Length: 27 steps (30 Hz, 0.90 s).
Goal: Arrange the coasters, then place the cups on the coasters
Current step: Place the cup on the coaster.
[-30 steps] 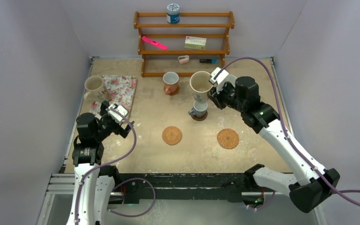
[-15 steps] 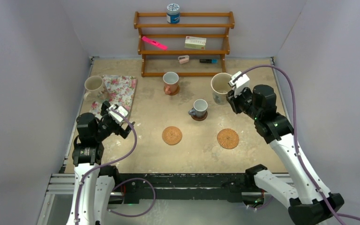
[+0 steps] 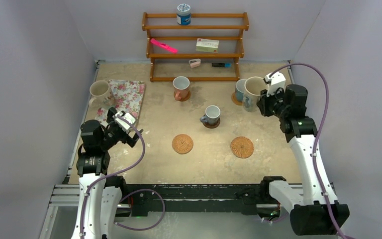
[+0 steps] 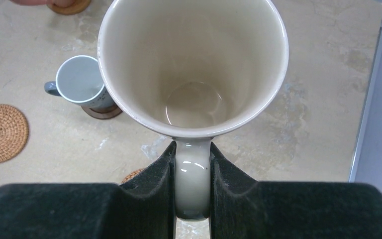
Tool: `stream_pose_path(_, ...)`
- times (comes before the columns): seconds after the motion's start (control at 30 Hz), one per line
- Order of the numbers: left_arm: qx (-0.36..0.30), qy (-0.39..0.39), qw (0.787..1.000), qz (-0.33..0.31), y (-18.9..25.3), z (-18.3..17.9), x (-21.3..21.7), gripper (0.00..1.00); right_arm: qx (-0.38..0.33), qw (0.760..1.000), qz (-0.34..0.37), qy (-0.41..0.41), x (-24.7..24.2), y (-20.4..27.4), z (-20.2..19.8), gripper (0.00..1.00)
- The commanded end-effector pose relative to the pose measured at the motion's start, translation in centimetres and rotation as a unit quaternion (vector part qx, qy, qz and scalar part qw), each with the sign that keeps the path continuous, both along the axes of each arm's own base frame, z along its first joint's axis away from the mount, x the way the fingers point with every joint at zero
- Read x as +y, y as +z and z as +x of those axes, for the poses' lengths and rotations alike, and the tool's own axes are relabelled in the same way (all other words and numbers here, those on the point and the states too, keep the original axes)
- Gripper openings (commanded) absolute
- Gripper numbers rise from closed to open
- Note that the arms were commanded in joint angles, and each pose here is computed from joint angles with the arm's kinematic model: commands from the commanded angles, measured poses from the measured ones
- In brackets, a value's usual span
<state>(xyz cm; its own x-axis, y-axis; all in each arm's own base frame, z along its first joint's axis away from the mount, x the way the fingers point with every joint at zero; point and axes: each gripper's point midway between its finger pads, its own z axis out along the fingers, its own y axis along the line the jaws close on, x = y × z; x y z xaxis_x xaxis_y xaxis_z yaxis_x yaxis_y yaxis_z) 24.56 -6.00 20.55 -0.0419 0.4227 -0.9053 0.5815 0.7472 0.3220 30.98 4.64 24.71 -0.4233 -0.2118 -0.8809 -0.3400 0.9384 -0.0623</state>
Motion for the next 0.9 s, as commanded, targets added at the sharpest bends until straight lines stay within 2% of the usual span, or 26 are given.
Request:
stream_pose_path(0.0, -0.007, -0.012, 1.0, 0.002, 0.3, -0.2, -0.2, 1.0, -0.114, 0.993, 0.036, 0.02, -0.9, 6.5, 0.5, 0.0)
stream_pose_path(0.47, -0.008, -0.013, 1.0, 0.003, 0.4, -0.2, -0.2, 1.0, -0.058, 0.99, 0.107, 0.071, -5.6, 1.2, -3.8, 0.0)
stream_pose_path(0.63, -0.006, -0.014, 1.0, 0.002, 0.4, -0.2, -0.2, 1.0, -0.067, 0.982, 0.07, 0.16, -4.4, -0.8, -5.9, 0.0)
stream_pose_path(0.87, -0.008, -0.012, 1.0, 0.003, 0.4, -0.3, -0.1, 1.0, -0.094, 0.968, 0.034, 0.232, -2.5, -3.1, -7.8, 0.0)
